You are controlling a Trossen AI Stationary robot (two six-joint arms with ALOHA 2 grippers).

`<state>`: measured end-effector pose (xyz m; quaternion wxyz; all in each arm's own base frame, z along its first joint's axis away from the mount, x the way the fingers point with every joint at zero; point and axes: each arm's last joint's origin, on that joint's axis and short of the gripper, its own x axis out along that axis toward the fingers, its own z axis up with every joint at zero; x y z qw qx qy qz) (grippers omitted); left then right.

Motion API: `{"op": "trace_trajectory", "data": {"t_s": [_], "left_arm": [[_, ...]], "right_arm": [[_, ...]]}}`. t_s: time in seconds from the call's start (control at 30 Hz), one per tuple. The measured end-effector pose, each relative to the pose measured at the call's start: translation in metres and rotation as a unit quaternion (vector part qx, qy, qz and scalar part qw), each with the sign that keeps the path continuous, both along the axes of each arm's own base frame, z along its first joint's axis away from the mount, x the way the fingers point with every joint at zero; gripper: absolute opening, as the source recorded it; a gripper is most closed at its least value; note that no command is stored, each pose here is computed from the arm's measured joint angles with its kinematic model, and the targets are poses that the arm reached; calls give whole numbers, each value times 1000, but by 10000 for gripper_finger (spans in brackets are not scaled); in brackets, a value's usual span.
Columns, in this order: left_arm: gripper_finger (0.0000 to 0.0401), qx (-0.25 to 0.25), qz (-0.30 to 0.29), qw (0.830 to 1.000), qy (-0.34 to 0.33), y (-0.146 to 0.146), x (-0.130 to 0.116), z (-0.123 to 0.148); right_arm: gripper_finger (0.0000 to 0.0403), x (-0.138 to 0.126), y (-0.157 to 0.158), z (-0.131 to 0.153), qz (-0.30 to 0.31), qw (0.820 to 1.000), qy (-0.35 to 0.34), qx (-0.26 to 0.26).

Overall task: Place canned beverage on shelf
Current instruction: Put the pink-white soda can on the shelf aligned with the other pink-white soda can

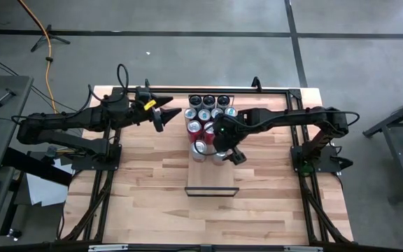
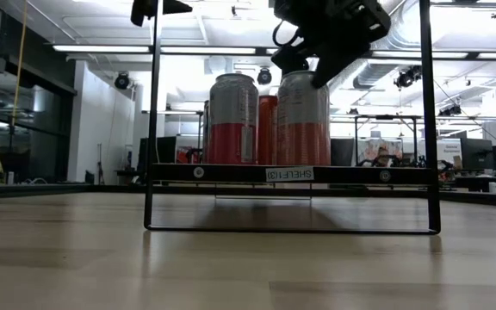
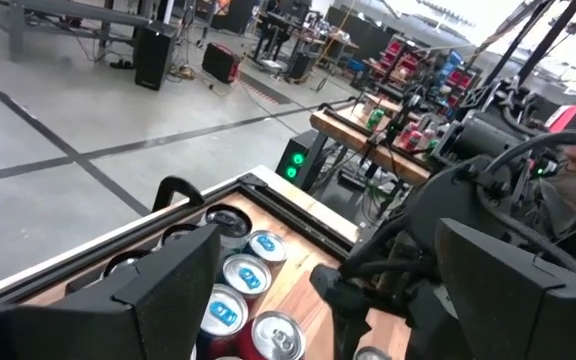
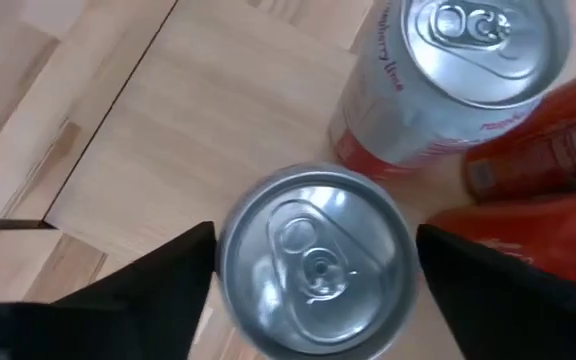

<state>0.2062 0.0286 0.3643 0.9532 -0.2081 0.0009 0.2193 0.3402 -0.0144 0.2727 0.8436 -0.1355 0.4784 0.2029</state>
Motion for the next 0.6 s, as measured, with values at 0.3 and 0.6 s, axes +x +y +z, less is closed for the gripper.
{"op": "trace_trajectory", "data": {"t_s": [0.3,0.6], "left_arm": [[326,0,0,1000,6,0,0,-1],[326,13,-1,1000,12,0,0,-1]], "right_arm": [[273,-1,1,0,-55,998,17,11],[273,-15,2,10,-282,957,51,41]]}}
